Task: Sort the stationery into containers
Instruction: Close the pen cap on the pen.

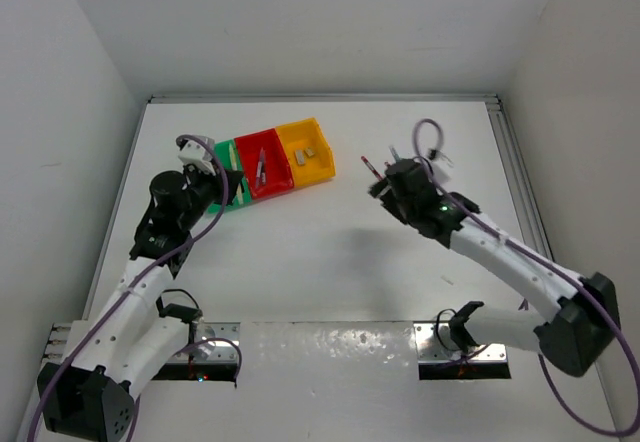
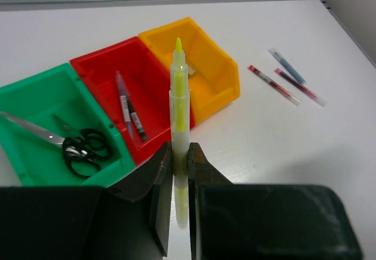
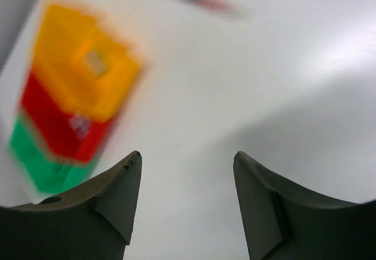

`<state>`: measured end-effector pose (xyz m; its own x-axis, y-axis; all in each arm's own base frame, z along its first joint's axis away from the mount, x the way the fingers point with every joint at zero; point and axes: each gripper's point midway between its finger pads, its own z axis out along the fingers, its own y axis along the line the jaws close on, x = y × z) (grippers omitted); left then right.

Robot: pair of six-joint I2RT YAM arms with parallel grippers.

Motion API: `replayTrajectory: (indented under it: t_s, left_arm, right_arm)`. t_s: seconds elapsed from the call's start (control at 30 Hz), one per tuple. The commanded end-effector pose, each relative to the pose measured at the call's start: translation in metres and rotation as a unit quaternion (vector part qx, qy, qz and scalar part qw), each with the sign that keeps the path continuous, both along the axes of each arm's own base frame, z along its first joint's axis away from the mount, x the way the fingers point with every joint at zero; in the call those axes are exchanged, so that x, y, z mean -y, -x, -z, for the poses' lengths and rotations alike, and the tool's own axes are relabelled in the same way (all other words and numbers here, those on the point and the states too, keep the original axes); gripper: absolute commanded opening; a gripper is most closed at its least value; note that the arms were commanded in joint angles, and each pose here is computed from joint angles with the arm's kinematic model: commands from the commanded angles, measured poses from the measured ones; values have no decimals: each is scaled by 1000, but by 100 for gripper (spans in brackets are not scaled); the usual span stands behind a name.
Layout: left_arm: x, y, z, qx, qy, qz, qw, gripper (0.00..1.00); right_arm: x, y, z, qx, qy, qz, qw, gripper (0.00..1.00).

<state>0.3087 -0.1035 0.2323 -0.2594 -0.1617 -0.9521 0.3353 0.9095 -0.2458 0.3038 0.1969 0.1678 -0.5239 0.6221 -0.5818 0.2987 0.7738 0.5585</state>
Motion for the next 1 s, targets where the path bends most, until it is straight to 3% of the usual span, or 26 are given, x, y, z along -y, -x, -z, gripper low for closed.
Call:
replayTrajectory:
  t_s: [0.0, 0.1, 0.23, 0.33, 0.53, 0.6, 0.73, 0.77, 0.83, 0.87, 0.9, 0.93, 0.97]
  left_arm:
    - [-19, -4, -27, 50, -37, -37, 997, 0]
    - [-15, -1, -24, 46, -31, -27, 998, 0]
    - [-13, 1, -20, 44, -23, -23, 998, 0]
    - [-13, 2, -21, 47, -21, -22, 998, 0]
    - [-13, 2, -23, 47, -24, -21, 998, 0]
    - [-12, 2, -23, 47, -24, -19, 998, 0]
    - [-12, 3, -28, 52, -24, -19, 998, 0]
    - [-13, 3, -29, 54, -24, -21, 998, 0]
    - [-14, 7, -22, 37, -27, -22, 999, 0]
    - [-15, 7, -21, 36, -28, -23, 999, 0]
    - [-15, 8, -21, 35, -28, -24, 999, 0]
    - [-17, 8, -21, 33, -28, -27, 999, 0]
    - [-17, 8, -21, 33, -29, -29, 999, 0]
  right_arm:
    - [146, 93, 56, -145, 70, 308, 938, 62]
    - [177, 118, 71, -133, -16, 413, 901, 70]
    - [205, 127, 86, -76, -67, 481, 871, 99]
    - [224, 133, 81, -52, -52, 513, 855, 99]
    - [228, 115, 55, -107, 84, 466, 874, 99]
    - [227, 90, 32, -110, 101, 442, 884, 99]
    - [237, 63, 27, -182, 108, 454, 866, 99]
    - [230, 58, 35, -199, 79, 439, 873, 99]
    - [232, 68, 67, -239, 19, 451, 860, 91]
    - [210, 67, 74, -251, -61, 431, 864, 86]
    - [210, 58, 80, -231, -118, 446, 857, 72]
    - [211, 72, 104, -243, -164, 484, 825, 63]
    - [204, 69, 101, -223, -215, 487, 817, 58]
